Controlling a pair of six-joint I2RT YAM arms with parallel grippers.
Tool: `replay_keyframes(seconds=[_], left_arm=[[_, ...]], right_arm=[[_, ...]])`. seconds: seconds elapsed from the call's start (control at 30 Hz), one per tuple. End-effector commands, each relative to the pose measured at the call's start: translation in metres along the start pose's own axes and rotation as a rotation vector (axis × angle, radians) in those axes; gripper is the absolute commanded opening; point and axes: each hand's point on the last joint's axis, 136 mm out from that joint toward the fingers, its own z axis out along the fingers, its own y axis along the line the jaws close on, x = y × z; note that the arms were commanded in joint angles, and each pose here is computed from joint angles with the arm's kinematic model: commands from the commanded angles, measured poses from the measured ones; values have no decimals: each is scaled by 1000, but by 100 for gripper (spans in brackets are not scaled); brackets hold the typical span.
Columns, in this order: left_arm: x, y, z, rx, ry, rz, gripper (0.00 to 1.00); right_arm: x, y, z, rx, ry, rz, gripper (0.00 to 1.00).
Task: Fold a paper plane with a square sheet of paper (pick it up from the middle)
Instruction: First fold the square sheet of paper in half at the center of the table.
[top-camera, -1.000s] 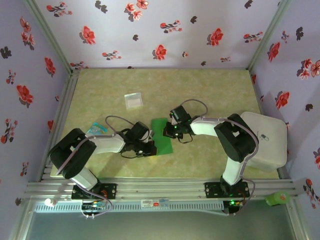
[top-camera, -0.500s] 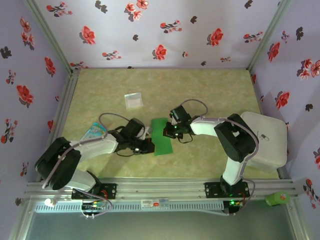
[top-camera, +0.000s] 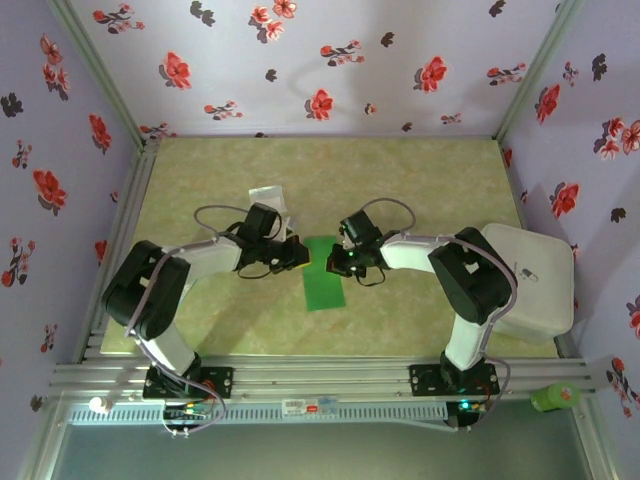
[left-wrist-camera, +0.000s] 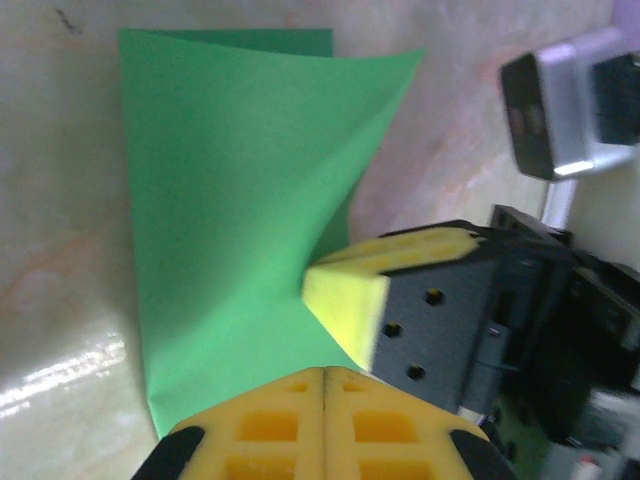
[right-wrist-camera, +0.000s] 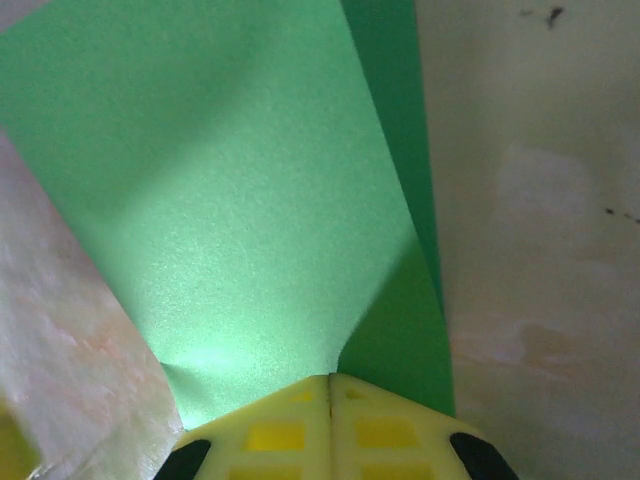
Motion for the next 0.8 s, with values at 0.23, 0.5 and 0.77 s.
replay_keyframes(seconds=[0.23, 0.5, 0.77], left_arm=[[-3, 43, 27, -88, 18, -43, 3], [6, 61, 30, -143, 55, -143, 2], [-31, 3, 3, -75, -16, -62, 4]], right_arm=[[39, -70, 10, 252, 123, 65, 0], [40, -72, 11, 261, 127, 67, 0], [40, -73, 11, 267, 125, 66, 0]])
